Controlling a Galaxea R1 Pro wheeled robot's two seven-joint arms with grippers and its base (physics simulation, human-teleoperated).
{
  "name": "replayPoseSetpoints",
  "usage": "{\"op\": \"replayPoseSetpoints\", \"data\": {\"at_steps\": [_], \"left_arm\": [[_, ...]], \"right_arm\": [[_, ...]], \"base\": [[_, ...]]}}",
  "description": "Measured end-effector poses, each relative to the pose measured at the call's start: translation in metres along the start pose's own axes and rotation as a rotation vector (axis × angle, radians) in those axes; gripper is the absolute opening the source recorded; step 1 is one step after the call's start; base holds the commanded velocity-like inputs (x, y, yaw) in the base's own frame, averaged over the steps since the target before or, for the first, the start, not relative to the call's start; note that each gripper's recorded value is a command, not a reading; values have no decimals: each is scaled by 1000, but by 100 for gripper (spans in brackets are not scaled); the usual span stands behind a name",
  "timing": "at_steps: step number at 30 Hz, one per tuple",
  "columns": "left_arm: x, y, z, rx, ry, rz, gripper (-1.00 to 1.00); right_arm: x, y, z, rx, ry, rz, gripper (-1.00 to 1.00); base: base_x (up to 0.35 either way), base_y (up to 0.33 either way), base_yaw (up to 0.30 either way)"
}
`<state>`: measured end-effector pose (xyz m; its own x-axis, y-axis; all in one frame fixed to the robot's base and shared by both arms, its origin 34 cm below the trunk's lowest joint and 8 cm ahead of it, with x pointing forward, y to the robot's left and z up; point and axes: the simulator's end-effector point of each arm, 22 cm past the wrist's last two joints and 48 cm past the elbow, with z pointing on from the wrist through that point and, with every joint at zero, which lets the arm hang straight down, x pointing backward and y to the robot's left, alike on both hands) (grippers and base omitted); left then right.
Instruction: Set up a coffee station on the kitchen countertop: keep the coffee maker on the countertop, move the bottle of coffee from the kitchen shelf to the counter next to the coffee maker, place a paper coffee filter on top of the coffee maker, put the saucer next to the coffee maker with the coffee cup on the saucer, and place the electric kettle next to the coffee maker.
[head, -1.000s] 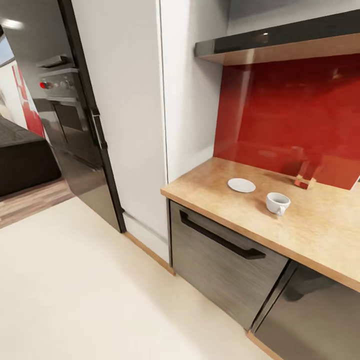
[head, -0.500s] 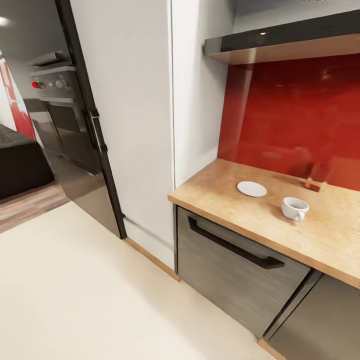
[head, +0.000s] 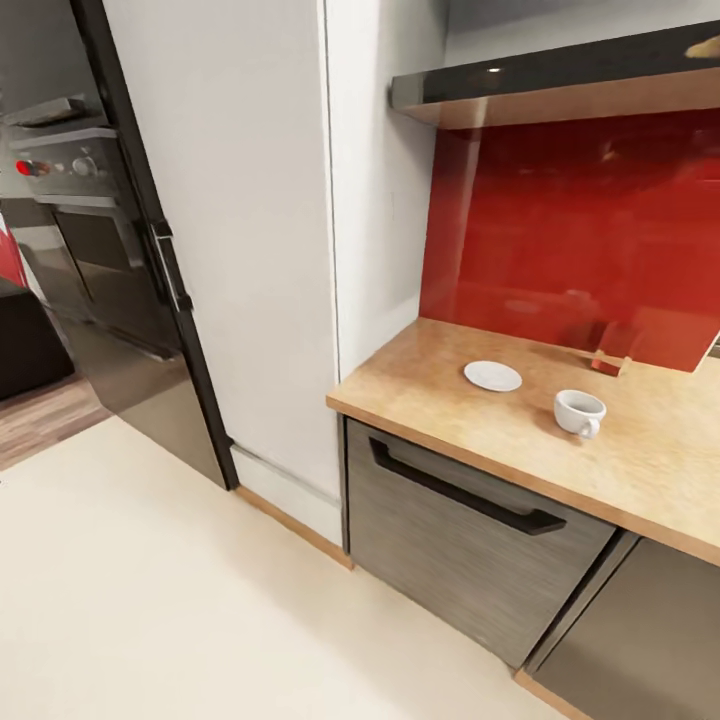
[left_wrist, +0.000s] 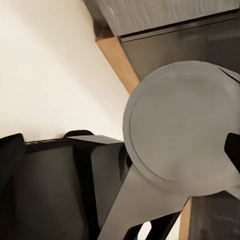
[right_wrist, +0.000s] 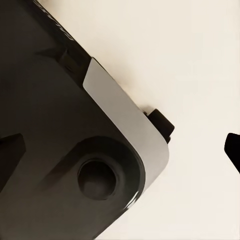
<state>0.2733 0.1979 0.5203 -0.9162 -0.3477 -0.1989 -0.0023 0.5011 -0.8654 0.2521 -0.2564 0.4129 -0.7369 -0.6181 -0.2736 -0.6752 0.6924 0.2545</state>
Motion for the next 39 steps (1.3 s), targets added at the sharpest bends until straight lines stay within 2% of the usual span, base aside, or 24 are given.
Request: {"op": "replayPoseSetpoints", "data": {"at_steps": [8, 26, 39], "left_arm": [[0, 0, 0, 0, 0, 0, 100], [-2, -1, 0, 1, -3, 4, 100], [-2, -1, 0, 2, -3, 6, 100]], "right_arm": [[0, 0, 0, 0, 0, 0, 100], [-1, -1, -1, 2, -3, -1, 100], [-2, -1, -1, 1, -3, -3, 100]], "base": [[70, 173, -191], [3, 8, -274], [49, 151, -126]]}}
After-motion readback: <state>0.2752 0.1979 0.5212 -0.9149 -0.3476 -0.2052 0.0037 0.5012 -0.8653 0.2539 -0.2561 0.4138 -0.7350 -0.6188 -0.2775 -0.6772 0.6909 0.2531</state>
